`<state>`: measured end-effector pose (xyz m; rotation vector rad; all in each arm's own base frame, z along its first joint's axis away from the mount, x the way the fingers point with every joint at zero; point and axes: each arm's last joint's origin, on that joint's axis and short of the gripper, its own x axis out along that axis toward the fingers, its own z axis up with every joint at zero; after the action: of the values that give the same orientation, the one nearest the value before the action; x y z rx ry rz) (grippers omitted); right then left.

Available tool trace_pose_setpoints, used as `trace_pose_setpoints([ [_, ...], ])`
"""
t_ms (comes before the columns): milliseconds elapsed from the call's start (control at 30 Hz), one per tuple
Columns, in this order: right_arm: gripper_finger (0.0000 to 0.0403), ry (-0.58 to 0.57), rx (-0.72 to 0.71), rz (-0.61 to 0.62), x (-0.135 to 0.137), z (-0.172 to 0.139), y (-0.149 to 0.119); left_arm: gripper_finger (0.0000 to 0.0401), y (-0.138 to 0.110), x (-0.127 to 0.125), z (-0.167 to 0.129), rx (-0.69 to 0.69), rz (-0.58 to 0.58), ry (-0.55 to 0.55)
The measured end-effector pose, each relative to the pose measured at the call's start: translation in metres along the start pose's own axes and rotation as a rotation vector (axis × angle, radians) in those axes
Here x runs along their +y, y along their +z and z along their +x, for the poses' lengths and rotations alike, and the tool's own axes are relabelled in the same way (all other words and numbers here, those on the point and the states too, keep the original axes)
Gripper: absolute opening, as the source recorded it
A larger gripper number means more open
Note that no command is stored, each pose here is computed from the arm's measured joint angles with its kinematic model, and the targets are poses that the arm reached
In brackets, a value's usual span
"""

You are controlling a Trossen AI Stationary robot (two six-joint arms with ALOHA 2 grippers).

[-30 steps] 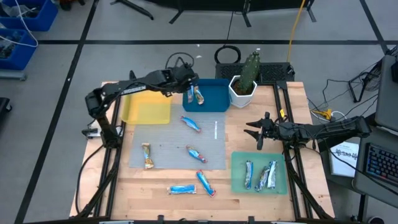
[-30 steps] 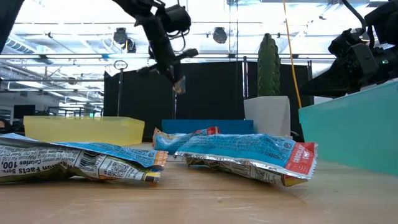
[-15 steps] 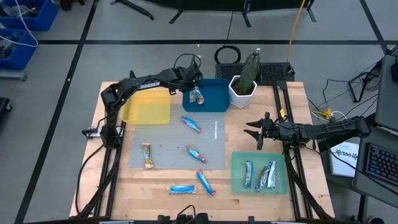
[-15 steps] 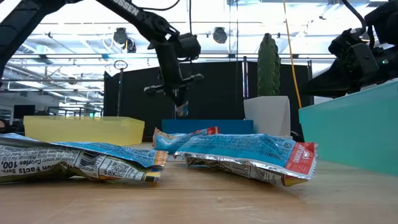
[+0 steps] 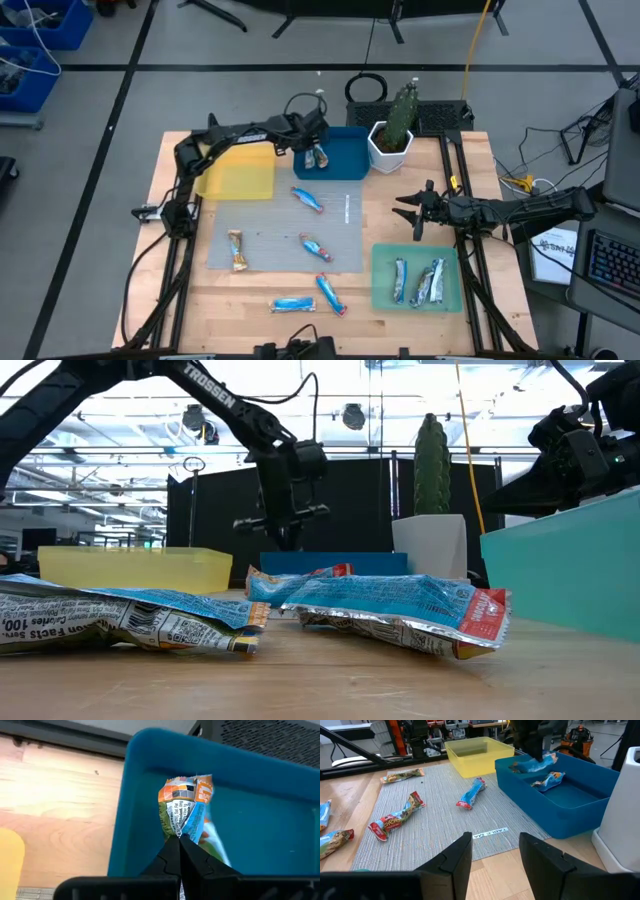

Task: Pick and place Granola Bars by type
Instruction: Put the yellow granola bar into the blue bin

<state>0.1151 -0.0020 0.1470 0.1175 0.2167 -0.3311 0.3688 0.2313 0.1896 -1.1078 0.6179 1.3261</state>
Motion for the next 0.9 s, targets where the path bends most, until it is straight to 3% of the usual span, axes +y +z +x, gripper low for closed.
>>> trace_pose_setpoints([
  [333, 0.0157, 0.000, 0.000, 0.000, 0.000, 0.000, 0.000, 0.0004, -0.004, 0.002, 0.015, 0.012, 0.048, 0.027],
  [500, 0.0157, 0.000, 0.000, 0.000, 0.000, 0.000, 0.000, 0.0037, -0.004, 0.002, 0.015, 0.011, 0.148, 0.026],
  [900, 0.0157, 0.000, 0.000, 0.000, 0.000, 0.000, 0.000, 0.0099, -0.004, 0.002, 0.015, 0.005, 0.110, 0.029],
])
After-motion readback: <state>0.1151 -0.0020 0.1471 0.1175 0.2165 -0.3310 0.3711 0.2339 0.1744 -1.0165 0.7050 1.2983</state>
